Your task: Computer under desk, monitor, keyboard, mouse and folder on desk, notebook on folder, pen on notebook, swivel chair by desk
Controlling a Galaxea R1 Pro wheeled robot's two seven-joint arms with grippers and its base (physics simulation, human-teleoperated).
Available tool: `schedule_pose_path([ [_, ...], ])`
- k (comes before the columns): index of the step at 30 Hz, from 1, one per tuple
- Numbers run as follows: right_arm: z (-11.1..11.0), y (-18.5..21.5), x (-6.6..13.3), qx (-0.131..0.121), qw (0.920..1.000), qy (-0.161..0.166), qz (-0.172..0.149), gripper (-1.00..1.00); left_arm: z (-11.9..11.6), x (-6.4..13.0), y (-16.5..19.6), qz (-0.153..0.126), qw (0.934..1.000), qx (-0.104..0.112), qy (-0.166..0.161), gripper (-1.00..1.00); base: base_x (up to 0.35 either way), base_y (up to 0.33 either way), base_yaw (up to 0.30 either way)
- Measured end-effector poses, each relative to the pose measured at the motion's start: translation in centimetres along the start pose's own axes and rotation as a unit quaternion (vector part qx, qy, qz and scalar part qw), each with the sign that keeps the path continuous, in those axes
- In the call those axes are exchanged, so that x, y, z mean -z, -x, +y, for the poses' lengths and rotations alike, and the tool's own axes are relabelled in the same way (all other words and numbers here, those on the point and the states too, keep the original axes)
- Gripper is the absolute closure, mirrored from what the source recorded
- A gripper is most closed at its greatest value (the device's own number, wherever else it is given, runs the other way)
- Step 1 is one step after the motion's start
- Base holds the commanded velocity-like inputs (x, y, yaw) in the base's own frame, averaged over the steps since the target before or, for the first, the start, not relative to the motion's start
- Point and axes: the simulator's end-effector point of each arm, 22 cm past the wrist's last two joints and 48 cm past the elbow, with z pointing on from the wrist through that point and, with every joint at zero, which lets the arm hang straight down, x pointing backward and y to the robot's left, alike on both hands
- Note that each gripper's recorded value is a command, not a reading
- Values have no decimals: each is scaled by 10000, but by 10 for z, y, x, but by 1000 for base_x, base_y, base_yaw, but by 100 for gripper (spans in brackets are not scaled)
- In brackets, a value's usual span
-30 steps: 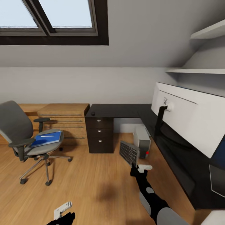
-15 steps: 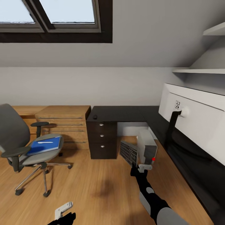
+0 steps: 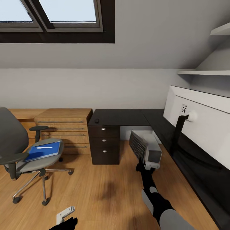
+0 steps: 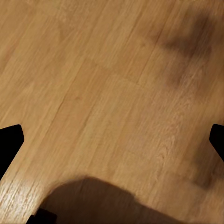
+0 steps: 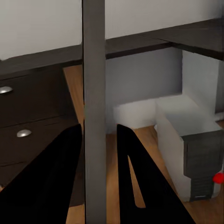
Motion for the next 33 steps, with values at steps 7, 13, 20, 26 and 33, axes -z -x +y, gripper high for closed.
schedule_pose_path([
  [7, 4, 21, -6, -52, 9997, -30, -218, 100, 1, -1, -2, 19, 10000, 0, 10, -100, 0, 0, 0],
  [13, 18, 45, -13, -178, 9992, 21, -364, 100, 1, -1, -2, 25, 10000, -2, 14, -100, 0, 0, 0],
  [20, 30, 60, -17, -258, 9989, 83, -389, 100, 3, -2, -5, 52, 10000, -4, 35, -100, 0, 0, 0],
  [26, 31, 81, -26, -399, 9988, 69, -276, 100, 2, -2, -6, 55, 10000, -6, 28, -100, 0, 0, 0],
  [33, 26, 92, -32, -1719, 9850, -110, 105, 100, -7, -1, -10, 85, 10000, 7, -32, -100, 0, 0, 0],
])
